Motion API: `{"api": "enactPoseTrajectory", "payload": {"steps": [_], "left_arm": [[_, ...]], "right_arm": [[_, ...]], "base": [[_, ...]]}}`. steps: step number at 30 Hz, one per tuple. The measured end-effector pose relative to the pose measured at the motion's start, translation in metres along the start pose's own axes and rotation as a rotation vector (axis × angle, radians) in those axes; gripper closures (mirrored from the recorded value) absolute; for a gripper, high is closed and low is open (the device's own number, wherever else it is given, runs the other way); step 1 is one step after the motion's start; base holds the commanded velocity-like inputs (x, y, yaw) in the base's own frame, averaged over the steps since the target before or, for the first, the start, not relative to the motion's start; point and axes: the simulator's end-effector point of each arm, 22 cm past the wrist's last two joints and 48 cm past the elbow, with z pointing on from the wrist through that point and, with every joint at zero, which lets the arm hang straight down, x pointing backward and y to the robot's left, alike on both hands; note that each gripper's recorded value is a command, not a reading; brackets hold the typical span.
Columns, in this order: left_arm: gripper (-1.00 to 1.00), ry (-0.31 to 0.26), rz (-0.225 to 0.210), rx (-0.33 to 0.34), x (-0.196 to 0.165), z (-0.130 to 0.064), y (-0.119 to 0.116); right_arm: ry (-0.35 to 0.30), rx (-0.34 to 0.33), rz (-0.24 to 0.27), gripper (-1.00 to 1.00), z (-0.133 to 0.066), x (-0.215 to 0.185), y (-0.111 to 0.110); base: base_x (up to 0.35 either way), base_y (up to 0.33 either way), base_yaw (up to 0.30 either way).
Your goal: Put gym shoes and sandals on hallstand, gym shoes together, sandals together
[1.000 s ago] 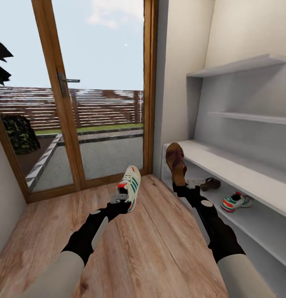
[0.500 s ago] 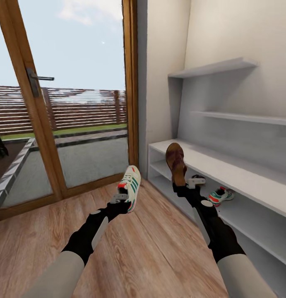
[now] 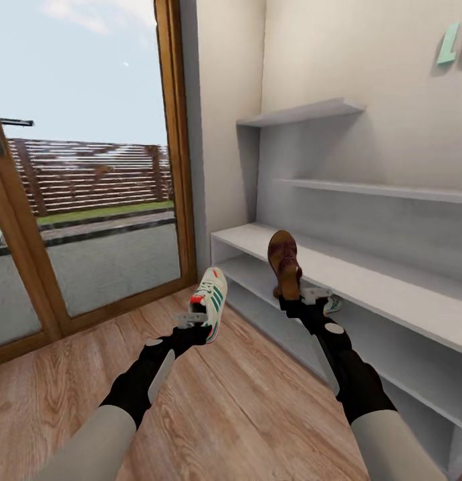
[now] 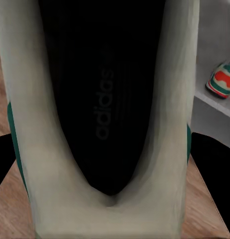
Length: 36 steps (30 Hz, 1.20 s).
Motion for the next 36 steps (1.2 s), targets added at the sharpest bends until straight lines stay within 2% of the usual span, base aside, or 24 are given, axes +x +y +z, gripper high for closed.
{"api": "enactPoseTrajectory", "payload": {"steps": [11,24,36], "left_arm": [[1.0,0.0,0.0,0.0,-0.0002,-0.0001,-0.0002],[1.0,0.0,0.0,0.0,-0.0001,0.0,0.0],[1.0,-0.001,-0.001,0.001,-0.0004,-0.0001,-0.0001]], "right_arm": [[0.0,0.0,0.0,1.0,-0.0001,0.0,-0.0003],[0.0,0.001,0.001,1.0,0.0,0.0001,-0.0009],[0.0,0.002,0.0,1.0,-0.0001,0.0001,-0.0014]], "base": [[0.027,0.117,-0.3],[0.008,0.02,-0.3],[0.082,0.273,-0.3]]}}
